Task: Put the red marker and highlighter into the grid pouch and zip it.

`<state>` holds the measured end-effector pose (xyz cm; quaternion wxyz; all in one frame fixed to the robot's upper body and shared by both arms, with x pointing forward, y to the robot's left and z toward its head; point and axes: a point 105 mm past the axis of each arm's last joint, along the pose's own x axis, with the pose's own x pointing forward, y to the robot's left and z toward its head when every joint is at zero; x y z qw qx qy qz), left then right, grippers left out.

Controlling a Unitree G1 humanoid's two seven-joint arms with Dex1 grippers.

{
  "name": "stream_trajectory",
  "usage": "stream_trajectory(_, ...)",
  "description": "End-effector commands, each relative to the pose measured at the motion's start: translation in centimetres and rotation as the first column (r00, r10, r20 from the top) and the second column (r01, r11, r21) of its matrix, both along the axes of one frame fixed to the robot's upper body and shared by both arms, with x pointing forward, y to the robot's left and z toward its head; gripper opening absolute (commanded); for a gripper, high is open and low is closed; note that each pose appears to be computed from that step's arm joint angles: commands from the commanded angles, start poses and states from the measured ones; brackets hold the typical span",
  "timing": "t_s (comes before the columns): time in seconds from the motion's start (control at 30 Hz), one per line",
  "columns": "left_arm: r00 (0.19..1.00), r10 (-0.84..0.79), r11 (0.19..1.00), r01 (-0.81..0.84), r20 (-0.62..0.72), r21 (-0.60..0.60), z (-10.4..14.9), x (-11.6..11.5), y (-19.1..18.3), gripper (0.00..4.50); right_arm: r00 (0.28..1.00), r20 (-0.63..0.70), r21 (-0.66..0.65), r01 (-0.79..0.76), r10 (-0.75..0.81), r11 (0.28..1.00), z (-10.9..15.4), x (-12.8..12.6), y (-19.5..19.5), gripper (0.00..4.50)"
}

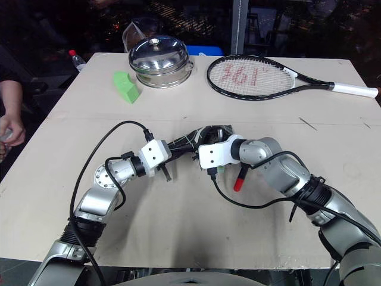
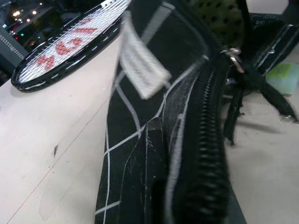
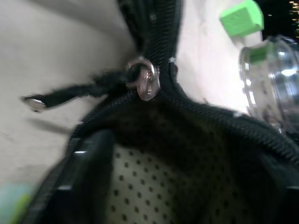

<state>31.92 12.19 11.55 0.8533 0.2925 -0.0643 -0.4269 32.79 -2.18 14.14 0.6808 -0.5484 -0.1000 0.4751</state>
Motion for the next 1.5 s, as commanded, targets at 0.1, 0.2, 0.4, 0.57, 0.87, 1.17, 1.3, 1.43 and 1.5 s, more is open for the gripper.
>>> stream_trajectory(0.1, 0.999, 0.047, 0.998, -0.046, 0.028, -0.043, 1.3, 0.3, 1.2, 0.00, 0.997, 0.019, 0.125, 0.070, -0.073, 0.990, 2.7, 0.6, -1.1, 4.45)
stream_trajectory(0.2, 0.996, 0.092, 0.993, -0.090, 0.018, -0.077, 1.7, 0.5, 2.9, 0.00, 0.960, -0.235, 0.344, 0.226, -0.149, 0.911, 4.7, 0.0, -2.8, 4.45)
stream_trajectory(0.4, 0.982, 0.189, 0.979, -0.189, 0.004, -0.072, 1.6, 1.4, 6.0, 0.00, 0.708, -0.645, 0.323, 0.594, -0.287, 0.737, 4.1, -2.7, -4.8, 4.45)
stream_trajectory(0.57, 0.982, 0.188, 0.980, -0.187, 0.009, -0.072, 1.5, 1.7, 6.0, 0.00, 0.396, -0.849, 0.169, 0.831, -0.351, 0.530, 0.2, -2.2, -4.6, 4.45)
stream_trajectory(0.87, 0.987, 0.161, 0.986, -0.160, 0.025, -0.050, 1.4, 1.8, 5.7, 0.00, 0.180, -0.855, -0.059, 0.898, -0.487, 0.436, -4.7, -0.7, -2.8, 4.06)
stream_trajectory(1.17, 0.987, 0.157, 0.986, -0.155, 0.027, -0.060, 1.1, 1.4, 5.2, 0.00, 0.314, -0.747, -0.063, 0.844, -0.586, 0.532, -5.3, -0.1, -3.3, 0.73)
stream_trajectory(1.3, 0.986, 0.167, 0.984, -0.165, 0.023, -0.066, 1.1, 1.5, 5.5, 0.00, 0.548, -0.655, 0.084, 0.737, -0.520, 0.671, -1.8, 0.2, -3.4, 0.19)
stream_trajectory(1.43, 0.988, 0.152, 0.987, -0.151, 0.024, -0.052, 1.1, 1.7, 5.8, 0.00, 0.746, -0.462, 0.061, 0.567, -0.480, 0.822, 1.6, -0.8, -4.7, 0.19)
stream_trajectory(1.5, 0.992, 0.122, 0.992, -0.121, 0.023, -0.039, 1.0, 1.5, 5.6, 0.00, 0.804, -0.370, 0.027, 0.509, -0.464, 0.860, 2.9, -1.1, -5.3, 0.19)
